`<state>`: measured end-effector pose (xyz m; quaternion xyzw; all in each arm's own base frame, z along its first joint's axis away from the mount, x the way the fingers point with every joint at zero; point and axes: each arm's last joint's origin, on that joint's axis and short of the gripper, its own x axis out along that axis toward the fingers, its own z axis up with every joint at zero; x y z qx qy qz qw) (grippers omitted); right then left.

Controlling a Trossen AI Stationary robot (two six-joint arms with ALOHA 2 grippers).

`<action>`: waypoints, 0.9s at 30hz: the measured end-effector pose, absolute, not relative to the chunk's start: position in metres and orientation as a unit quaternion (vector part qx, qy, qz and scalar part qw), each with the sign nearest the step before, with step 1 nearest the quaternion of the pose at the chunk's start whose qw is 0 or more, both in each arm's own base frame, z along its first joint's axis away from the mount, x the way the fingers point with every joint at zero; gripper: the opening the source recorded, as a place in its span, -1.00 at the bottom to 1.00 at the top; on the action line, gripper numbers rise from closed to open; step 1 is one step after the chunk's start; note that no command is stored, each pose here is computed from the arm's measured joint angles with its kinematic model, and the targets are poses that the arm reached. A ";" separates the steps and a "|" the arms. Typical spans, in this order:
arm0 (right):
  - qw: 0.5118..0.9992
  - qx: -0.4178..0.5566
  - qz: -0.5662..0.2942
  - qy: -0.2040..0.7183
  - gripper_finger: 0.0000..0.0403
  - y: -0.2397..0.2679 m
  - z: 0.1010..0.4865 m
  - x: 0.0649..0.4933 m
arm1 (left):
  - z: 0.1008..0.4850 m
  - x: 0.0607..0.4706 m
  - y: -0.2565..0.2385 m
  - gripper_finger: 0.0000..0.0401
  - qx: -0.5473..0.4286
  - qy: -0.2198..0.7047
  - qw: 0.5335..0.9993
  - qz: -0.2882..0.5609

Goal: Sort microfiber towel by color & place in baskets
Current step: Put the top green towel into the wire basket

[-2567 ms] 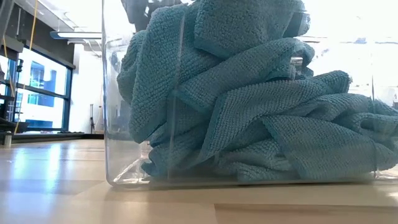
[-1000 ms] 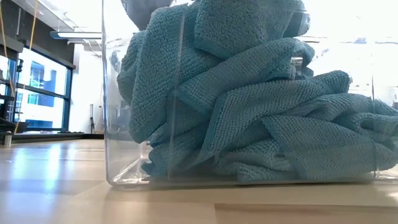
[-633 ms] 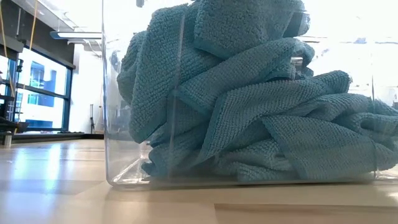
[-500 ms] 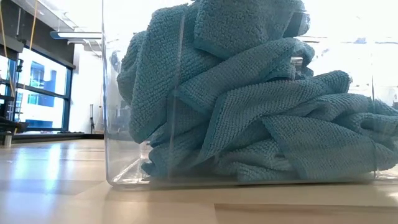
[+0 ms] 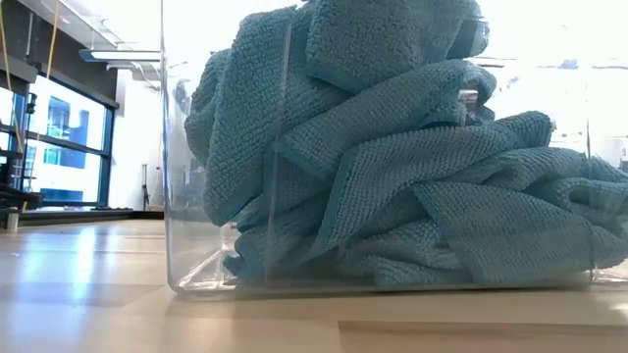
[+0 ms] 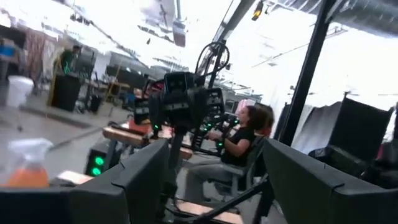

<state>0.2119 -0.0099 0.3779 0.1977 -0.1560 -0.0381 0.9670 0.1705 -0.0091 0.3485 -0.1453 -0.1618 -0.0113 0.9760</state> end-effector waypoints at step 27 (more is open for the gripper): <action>0.993 0.091 -0.061 -0.037 0.04 -0.010 0.358 0.211 | 0.352 0.157 -0.002 0.24 -0.093 -0.172 0.976 0.095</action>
